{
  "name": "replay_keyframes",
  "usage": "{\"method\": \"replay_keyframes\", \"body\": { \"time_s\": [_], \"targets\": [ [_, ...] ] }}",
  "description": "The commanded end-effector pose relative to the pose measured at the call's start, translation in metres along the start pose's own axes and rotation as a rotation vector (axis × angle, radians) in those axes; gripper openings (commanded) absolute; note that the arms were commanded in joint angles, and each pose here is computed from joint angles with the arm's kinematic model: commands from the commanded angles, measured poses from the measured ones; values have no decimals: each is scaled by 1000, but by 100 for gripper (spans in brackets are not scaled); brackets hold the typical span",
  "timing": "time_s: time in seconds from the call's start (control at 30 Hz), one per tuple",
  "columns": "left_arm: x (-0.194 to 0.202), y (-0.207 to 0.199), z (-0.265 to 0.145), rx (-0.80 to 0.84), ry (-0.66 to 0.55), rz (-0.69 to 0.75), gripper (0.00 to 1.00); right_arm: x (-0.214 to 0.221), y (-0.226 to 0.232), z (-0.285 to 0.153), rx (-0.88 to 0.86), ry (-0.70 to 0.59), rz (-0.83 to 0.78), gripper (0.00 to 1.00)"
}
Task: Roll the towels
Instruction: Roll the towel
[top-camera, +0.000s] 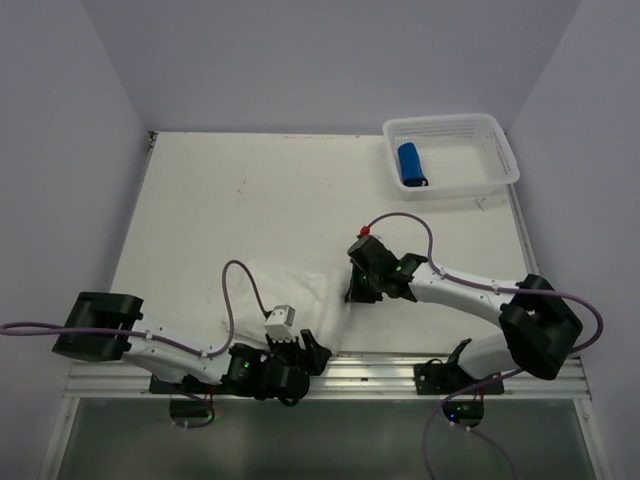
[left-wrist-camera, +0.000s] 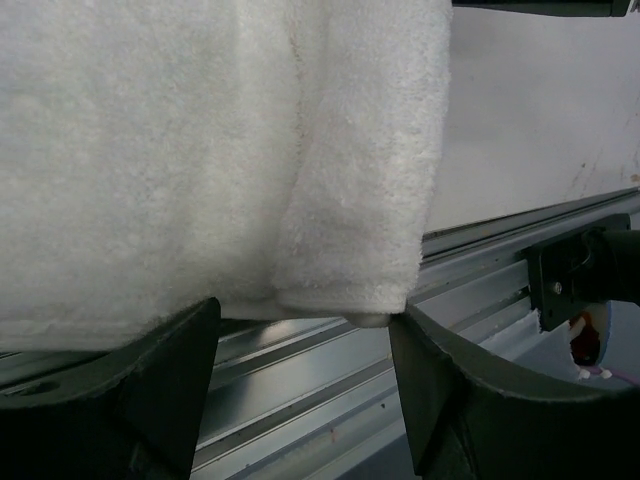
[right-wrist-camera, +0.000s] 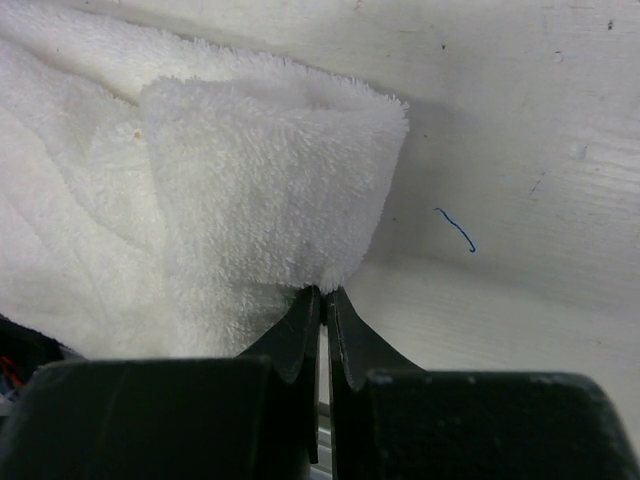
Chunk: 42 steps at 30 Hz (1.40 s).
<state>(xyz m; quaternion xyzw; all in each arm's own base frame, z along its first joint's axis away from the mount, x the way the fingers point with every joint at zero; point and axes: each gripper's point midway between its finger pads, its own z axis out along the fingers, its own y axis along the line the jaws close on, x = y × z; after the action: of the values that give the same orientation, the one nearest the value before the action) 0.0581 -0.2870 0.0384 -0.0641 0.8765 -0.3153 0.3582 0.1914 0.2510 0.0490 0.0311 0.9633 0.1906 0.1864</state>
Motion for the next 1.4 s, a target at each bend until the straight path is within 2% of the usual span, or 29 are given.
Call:
{"method": "replay_keyframes", "body": {
  "time_s": [0.0,0.23,0.4,0.47,0.67,0.8,1.0,1.1,1.2,1.33,1.37],
  "targets": [
    [-22,6,-9,-38,-64,105,72,-24,-4,-6,70,-75,-30,0],
    [-57,-23,-27,31,-140,128,74,-27,2,-9,59,-68,-48,0],
    [-87,-48,-41,94,-228,142,80,-29,2,-12,80,-65,-56,0],
    [-92,-54,-42,110,-253,205,82,-27,1,-12,90,-57,-60,0],
    [-82,-68,-17,115,-210,255,86,-28,2,-16,92,-53,-63,0],
    [-82,-78,-2,116,-205,335,88,-25,2,-18,93,-48,-69,0],
    [-89,-97,18,162,-199,369,88,-23,0,-19,101,-47,-67,0],
    [-88,-101,29,163,-182,379,85,-24,0,-20,101,-49,-65,0],
    [-80,-102,38,154,-154,398,77,-24,-2,-21,109,-48,-69,0],
    [-64,-86,50,96,-103,420,53,-26,-3,-24,116,-64,-66,0],
    [-62,-83,52,81,-95,419,50,-26,-5,-25,118,-64,-64,0]
  ]
}}
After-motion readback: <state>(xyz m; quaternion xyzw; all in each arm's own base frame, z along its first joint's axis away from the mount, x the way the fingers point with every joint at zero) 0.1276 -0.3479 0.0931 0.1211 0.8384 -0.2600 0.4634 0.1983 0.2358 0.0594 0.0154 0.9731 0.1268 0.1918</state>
